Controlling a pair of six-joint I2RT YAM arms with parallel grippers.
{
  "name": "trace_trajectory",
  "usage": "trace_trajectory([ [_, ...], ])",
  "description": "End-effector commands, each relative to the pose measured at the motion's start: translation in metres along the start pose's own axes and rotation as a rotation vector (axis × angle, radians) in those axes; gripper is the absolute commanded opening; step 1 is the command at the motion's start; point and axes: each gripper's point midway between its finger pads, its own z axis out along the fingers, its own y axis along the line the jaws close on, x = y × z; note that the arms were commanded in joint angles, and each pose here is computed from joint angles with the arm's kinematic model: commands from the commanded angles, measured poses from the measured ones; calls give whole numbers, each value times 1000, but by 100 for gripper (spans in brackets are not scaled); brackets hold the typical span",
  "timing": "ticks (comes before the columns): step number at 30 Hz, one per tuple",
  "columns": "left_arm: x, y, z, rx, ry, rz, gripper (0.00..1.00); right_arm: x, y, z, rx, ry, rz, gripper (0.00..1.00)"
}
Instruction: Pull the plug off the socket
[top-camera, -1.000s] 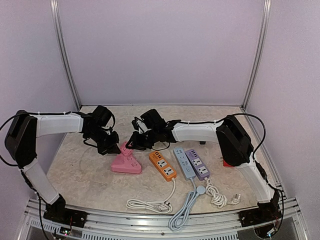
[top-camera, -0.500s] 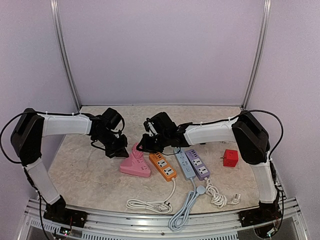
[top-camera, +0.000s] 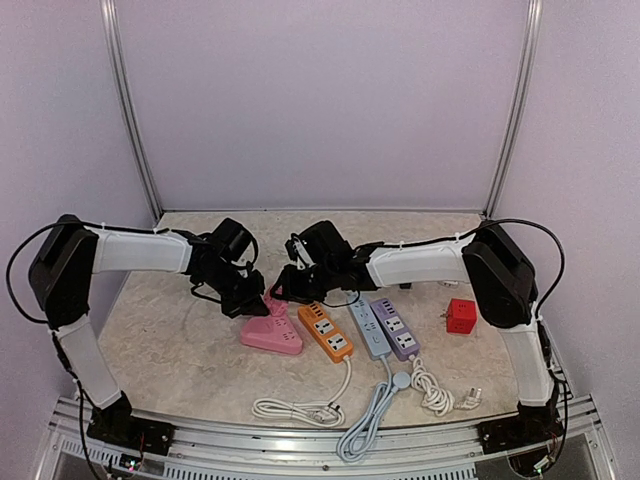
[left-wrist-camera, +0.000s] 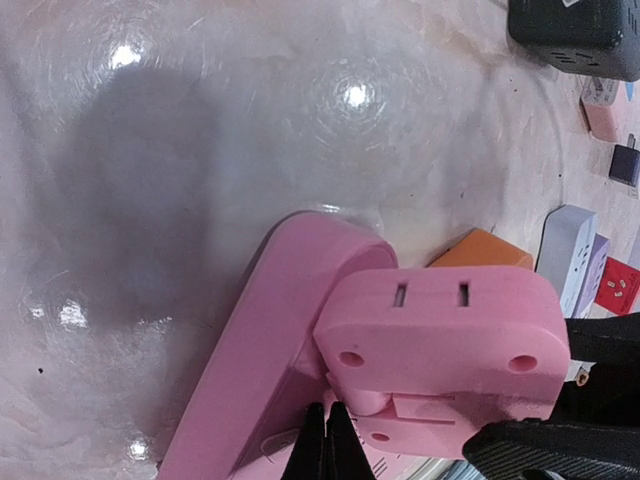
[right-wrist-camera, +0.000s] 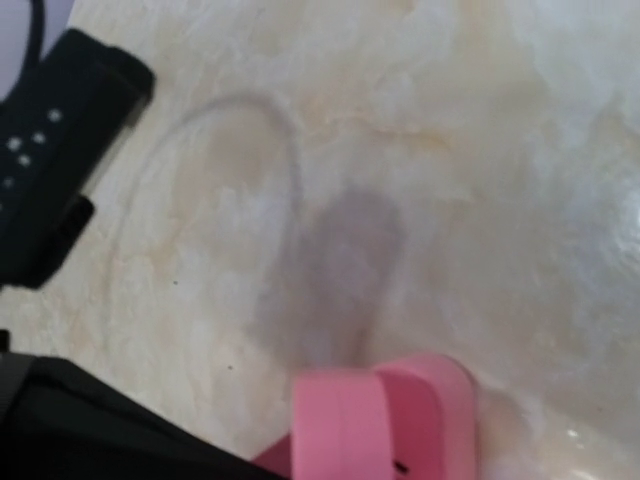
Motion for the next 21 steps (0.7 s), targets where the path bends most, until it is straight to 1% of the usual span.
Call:
trace_trajectory([
  [1, 12, 27, 10, -63, 28, -42, 0, 13, 3, 13, -23, 64, -5, 27],
  [5, 13, 33, 7, -62, 24, -54, 0, 15, 2, 16, -27, 75, 0, 27],
  [13, 15, 39, 7, -62, 29, -61, 0, 24, -11, 21, 18, 107, 7, 26],
  [21, 21, 51, 18, -94, 50, -83, 0, 6, 6, 13, -18, 54, -5, 4],
])
